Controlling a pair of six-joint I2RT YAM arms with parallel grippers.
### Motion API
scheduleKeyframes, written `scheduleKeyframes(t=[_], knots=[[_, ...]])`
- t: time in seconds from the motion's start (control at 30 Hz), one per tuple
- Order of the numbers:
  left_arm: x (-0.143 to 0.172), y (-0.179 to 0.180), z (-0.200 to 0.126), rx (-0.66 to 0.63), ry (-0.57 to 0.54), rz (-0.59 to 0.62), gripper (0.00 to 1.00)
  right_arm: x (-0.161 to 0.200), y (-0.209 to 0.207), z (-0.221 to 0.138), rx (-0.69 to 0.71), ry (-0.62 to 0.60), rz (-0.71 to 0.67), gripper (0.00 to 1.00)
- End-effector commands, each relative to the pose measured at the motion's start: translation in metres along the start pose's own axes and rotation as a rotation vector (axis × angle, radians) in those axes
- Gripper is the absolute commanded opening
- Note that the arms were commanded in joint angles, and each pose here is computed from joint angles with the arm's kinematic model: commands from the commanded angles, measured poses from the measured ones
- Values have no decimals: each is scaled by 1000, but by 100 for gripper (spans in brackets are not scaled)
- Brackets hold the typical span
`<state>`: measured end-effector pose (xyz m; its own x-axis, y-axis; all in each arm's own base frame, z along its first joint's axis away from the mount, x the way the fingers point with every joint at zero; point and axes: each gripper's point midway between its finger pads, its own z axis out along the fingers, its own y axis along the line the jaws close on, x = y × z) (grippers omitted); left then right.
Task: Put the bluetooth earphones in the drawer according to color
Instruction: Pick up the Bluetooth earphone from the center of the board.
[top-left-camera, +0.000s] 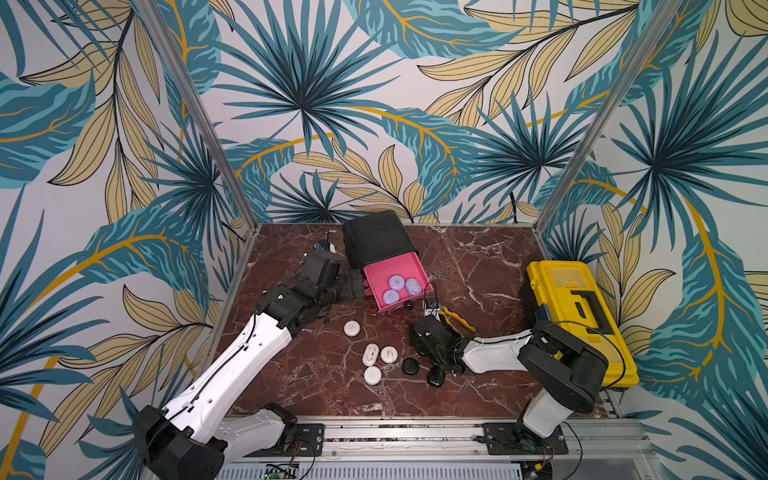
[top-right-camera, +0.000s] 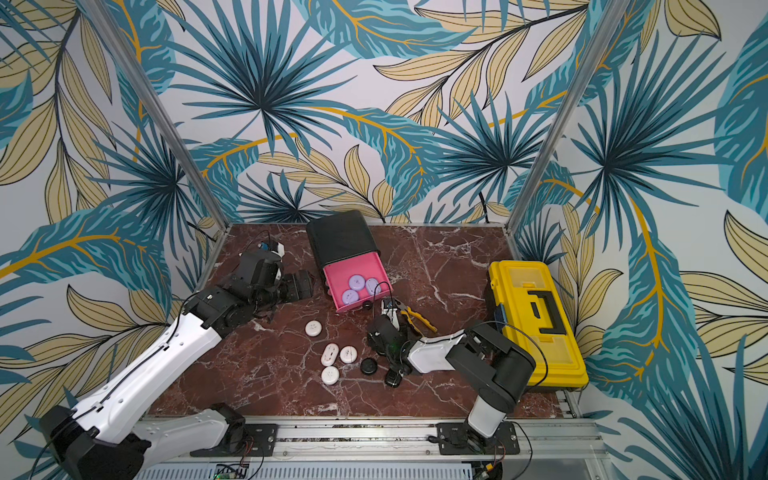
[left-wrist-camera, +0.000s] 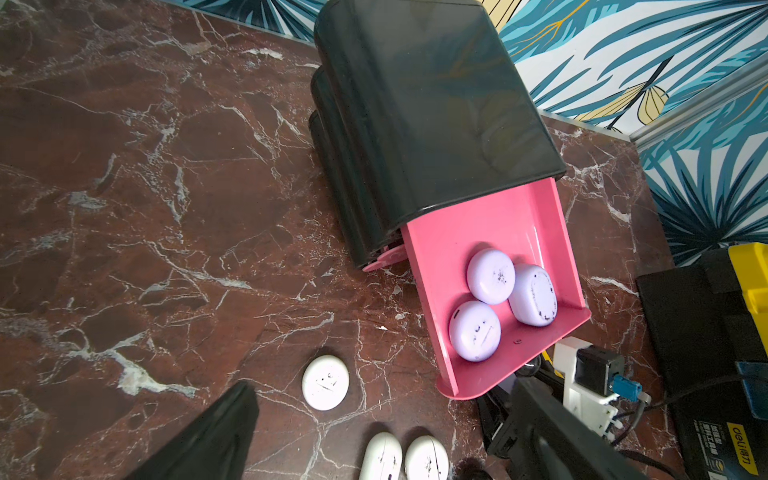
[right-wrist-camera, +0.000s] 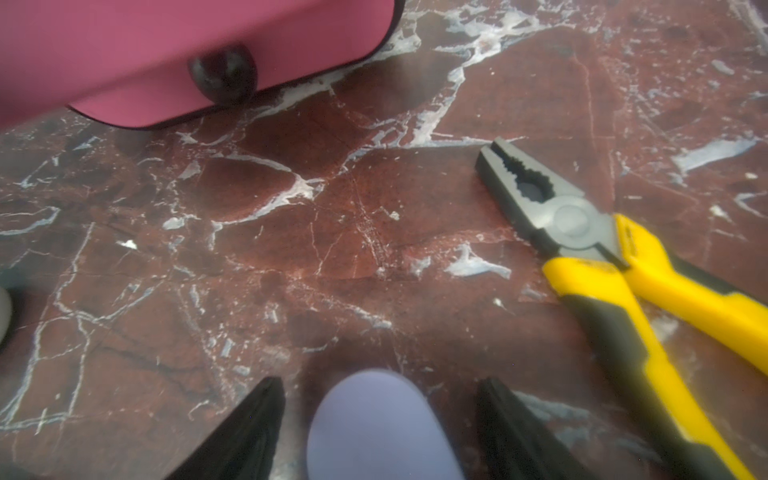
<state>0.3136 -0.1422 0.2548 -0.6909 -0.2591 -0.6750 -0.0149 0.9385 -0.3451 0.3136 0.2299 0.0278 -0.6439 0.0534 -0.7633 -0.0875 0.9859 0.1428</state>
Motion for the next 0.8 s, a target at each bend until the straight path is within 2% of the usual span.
scheduleKeyframes(t=[0.0, 0.4, 0.77], knots=[[1, 3, -1, 14, -10, -1, 100, 9, -10, 2, 58, 27, -7, 73], [2, 3, -2, 22, -10, -8, 100, 8, -18, -6, 99, 47, 17, 47], [1, 5, -3, 13, -14, -12, 100, -16, -2, -33, 28, 88, 13, 42]])
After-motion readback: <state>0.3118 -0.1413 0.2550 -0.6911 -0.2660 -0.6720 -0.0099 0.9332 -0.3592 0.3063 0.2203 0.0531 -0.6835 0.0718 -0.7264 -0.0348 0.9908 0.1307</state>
